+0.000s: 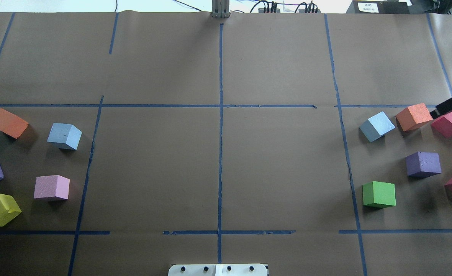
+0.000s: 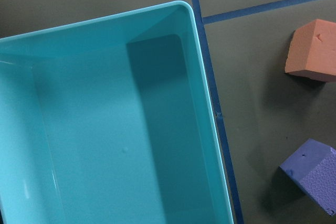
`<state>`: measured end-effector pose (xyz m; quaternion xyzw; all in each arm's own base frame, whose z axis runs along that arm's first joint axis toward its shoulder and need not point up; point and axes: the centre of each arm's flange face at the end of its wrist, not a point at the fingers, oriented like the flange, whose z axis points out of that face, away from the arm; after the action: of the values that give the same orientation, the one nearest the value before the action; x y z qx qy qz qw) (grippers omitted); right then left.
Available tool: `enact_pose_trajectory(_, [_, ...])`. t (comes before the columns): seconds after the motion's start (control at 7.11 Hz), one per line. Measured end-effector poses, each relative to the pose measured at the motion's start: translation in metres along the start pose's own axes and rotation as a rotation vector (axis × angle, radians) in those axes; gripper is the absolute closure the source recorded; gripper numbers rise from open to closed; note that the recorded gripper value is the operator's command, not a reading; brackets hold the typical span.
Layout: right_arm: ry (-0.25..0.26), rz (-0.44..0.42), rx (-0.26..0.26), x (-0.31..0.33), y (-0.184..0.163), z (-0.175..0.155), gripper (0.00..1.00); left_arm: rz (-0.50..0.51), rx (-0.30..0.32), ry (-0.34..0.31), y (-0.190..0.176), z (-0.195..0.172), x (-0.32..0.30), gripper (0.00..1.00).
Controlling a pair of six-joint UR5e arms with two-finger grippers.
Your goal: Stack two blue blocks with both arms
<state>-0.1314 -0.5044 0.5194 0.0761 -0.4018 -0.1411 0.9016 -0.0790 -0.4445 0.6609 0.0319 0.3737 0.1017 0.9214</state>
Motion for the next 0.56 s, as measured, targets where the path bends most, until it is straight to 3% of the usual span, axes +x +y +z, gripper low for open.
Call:
enact_pose_trajectory(0.28, [0.03, -0.007, 0.007, -0.064, -0.033, 0.037, 0.0, 0.002, 0.002, 0.001, 0.0, -0.001, 0.001, 0.0])
enact_pose_trajectory(0.56, [0.03, -0.033, -0.009, -0.078, -0.038, 0.071, 0.0, 0.003, 0.003, 0.001, 0.0, -0.001, 0.001, 0.0])
